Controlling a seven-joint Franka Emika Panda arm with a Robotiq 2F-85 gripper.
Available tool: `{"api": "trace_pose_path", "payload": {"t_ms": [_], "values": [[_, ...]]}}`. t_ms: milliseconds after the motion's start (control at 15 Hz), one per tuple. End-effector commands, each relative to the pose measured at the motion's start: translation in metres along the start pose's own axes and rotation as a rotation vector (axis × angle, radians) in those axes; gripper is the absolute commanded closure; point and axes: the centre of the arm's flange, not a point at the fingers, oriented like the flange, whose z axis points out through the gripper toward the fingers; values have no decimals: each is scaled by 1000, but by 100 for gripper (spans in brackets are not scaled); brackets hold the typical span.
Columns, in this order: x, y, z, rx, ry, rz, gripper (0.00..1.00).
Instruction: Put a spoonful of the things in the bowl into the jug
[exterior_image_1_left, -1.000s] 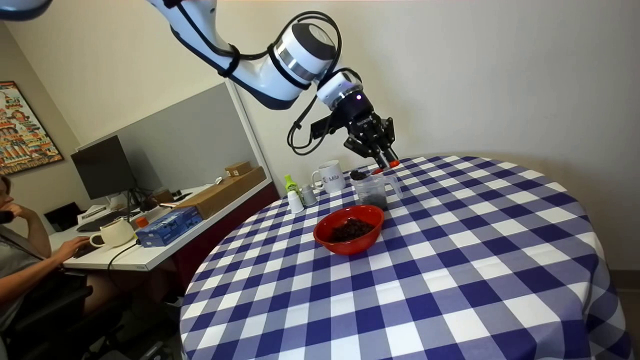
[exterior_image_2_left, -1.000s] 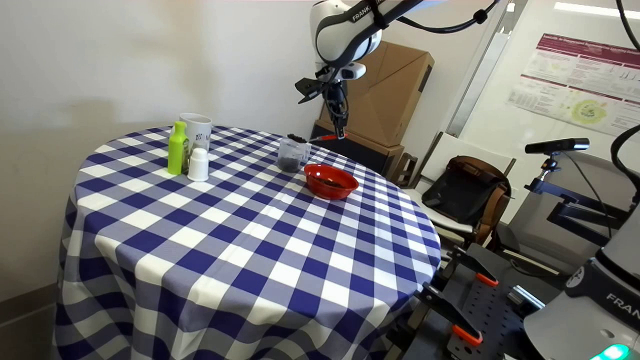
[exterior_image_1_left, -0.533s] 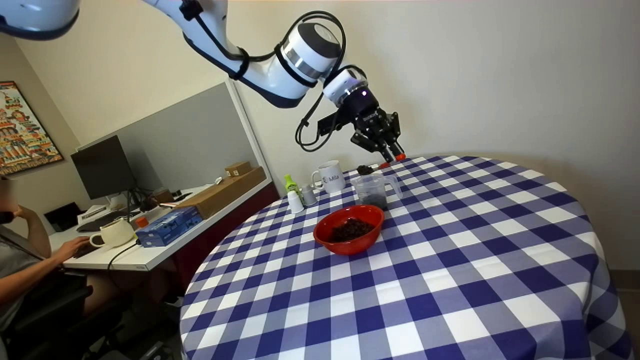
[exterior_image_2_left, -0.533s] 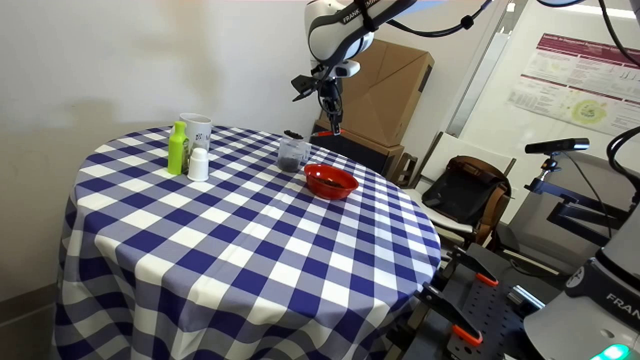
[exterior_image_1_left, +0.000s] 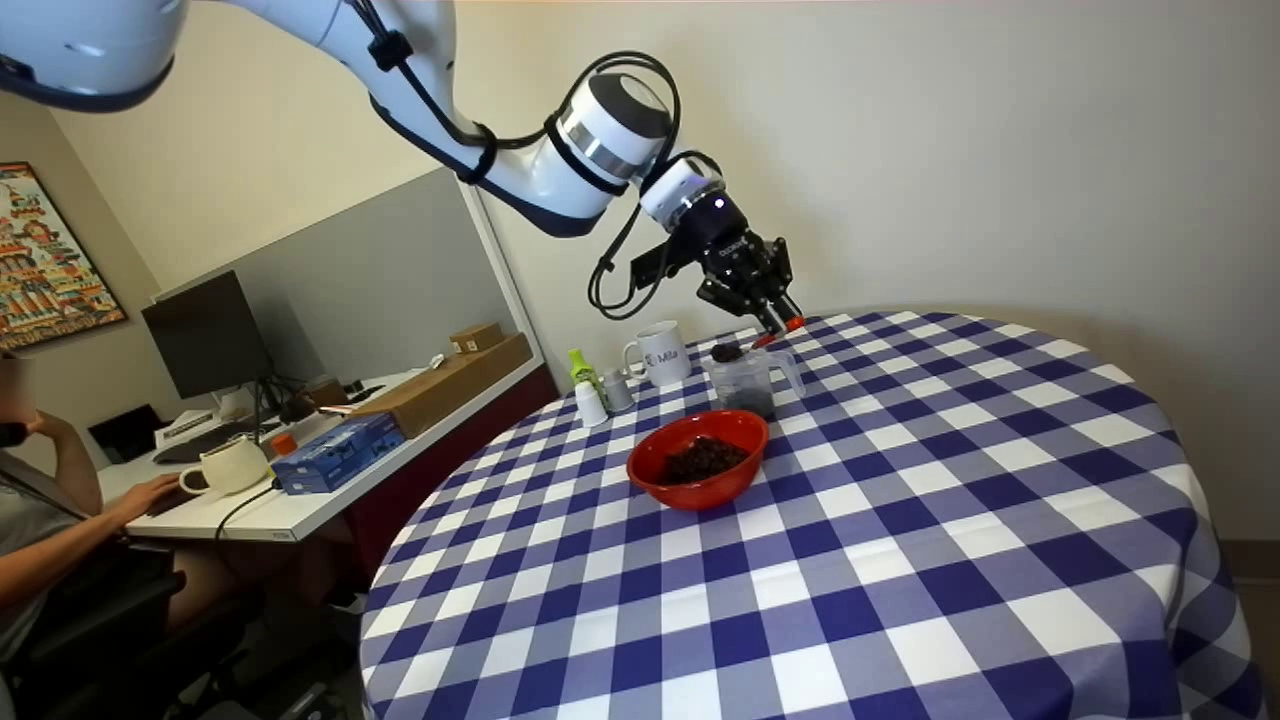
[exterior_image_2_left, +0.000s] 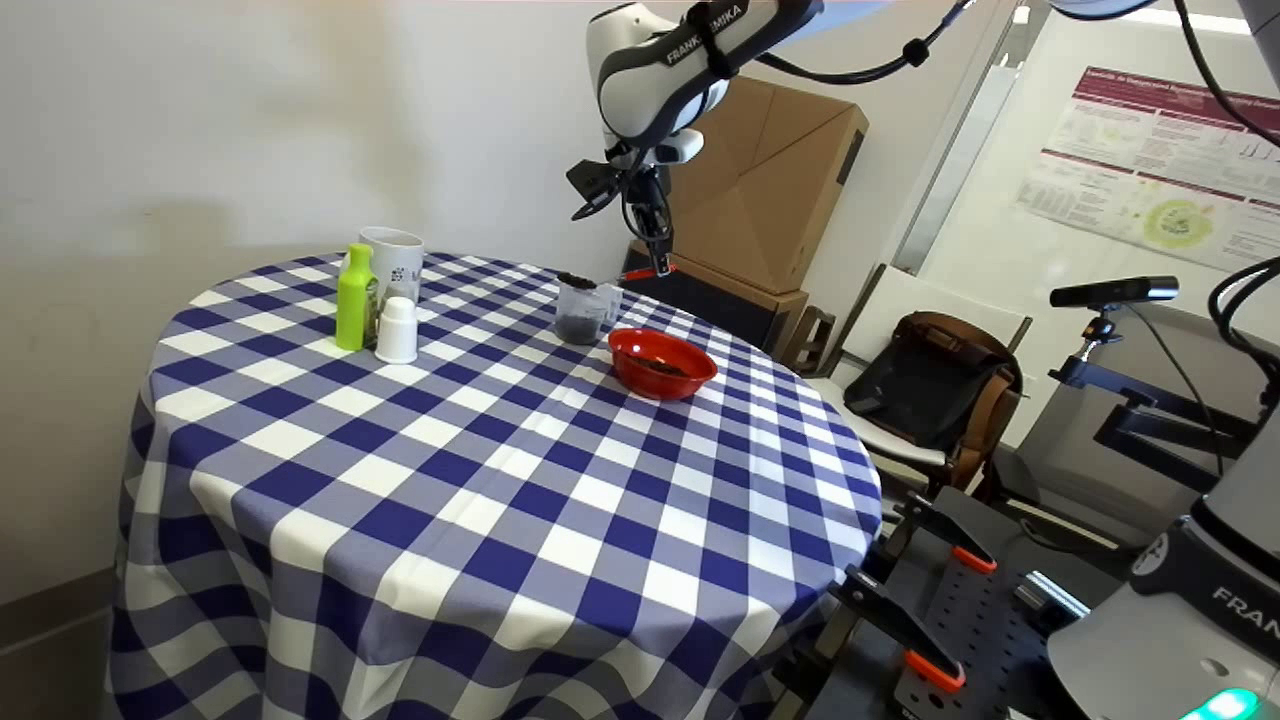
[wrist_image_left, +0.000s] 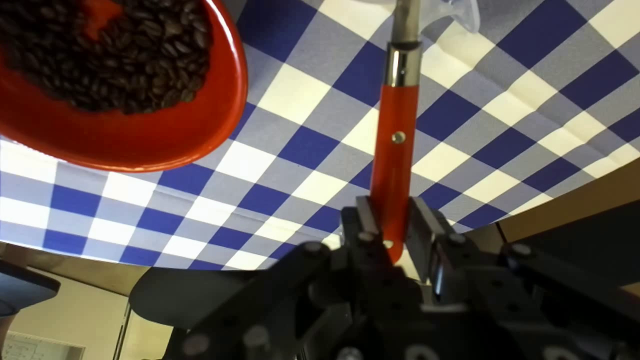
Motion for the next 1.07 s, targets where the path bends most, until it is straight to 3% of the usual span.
{"api": "trace_pose_path", "payload": {"t_ms": [0,1000], "values": [[-4,-1,-8,44,17,9,95],[5,-6,-10,71,10,35,95]]}}
